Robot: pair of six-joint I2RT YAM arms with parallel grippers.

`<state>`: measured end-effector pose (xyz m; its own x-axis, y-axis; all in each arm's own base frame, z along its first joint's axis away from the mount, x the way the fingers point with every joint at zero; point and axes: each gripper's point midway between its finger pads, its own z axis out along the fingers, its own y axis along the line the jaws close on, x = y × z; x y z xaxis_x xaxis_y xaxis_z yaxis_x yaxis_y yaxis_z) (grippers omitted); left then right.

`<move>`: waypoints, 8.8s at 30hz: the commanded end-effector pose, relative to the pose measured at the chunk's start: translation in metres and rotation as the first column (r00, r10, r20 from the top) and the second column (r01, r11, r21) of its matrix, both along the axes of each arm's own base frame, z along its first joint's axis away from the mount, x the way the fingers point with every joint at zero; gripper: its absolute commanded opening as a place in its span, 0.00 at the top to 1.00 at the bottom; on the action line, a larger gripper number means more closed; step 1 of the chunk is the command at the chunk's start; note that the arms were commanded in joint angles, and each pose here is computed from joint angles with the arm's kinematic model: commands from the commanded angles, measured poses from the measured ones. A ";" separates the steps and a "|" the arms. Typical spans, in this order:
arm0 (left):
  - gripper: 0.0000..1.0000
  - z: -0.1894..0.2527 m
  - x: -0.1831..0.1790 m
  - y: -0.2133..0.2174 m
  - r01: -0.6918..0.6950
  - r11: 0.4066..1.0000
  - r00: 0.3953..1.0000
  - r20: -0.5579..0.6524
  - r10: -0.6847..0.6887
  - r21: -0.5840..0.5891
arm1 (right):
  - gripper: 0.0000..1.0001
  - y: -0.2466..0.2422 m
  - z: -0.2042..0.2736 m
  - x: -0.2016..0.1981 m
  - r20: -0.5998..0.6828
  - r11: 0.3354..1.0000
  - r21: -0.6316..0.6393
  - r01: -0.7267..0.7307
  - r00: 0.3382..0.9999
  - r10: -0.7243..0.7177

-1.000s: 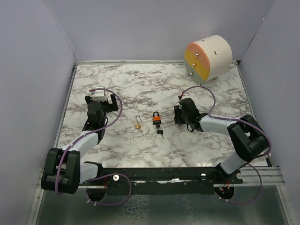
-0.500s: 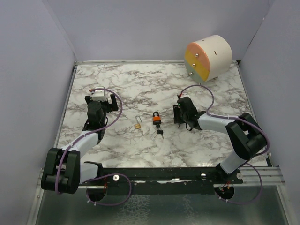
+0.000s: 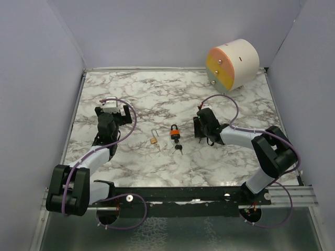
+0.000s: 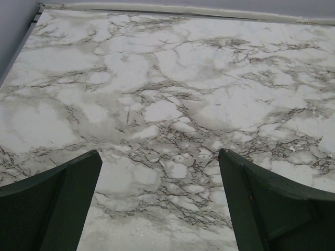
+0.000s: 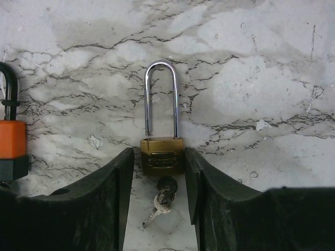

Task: Lock with the key
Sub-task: Pick up the lock from the center of the board, then lock the lock.

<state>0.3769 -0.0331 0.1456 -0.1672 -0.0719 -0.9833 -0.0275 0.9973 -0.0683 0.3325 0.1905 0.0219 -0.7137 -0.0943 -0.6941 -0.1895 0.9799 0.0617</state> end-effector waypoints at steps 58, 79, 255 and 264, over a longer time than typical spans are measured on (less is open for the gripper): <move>0.19 0.130 -0.018 -0.065 0.368 0.920 0.890 0.339 -0.306 -0.135 | 0.99 0.054 0.261 -0.029 0.906 0.480 -0.014 -0.877 0.192 0.377; 0.43 0.162 -0.087 -0.206 0.958 0.285 0.275 0.346 -0.897 -0.022 | 0.99 0.046 0.247 -0.062 0.883 0.406 0.012 -0.914 0.200 0.425; 1.00 0.169 -0.135 -0.262 0.964 0.243 0.265 0.404 -0.876 -0.105 | 0.99 0.102 0.309 -0.083 0.935 0.636 -0.111 -0.764 0.137 0.328; 1.00 0.170 -0.137 -0.262 0.964 0.243 0.265 0.407 -0.874 -0.105 | 0.99 0.105 0.314 -0.084 0.937 0.626 -0.108 -0.772 0.131 0.323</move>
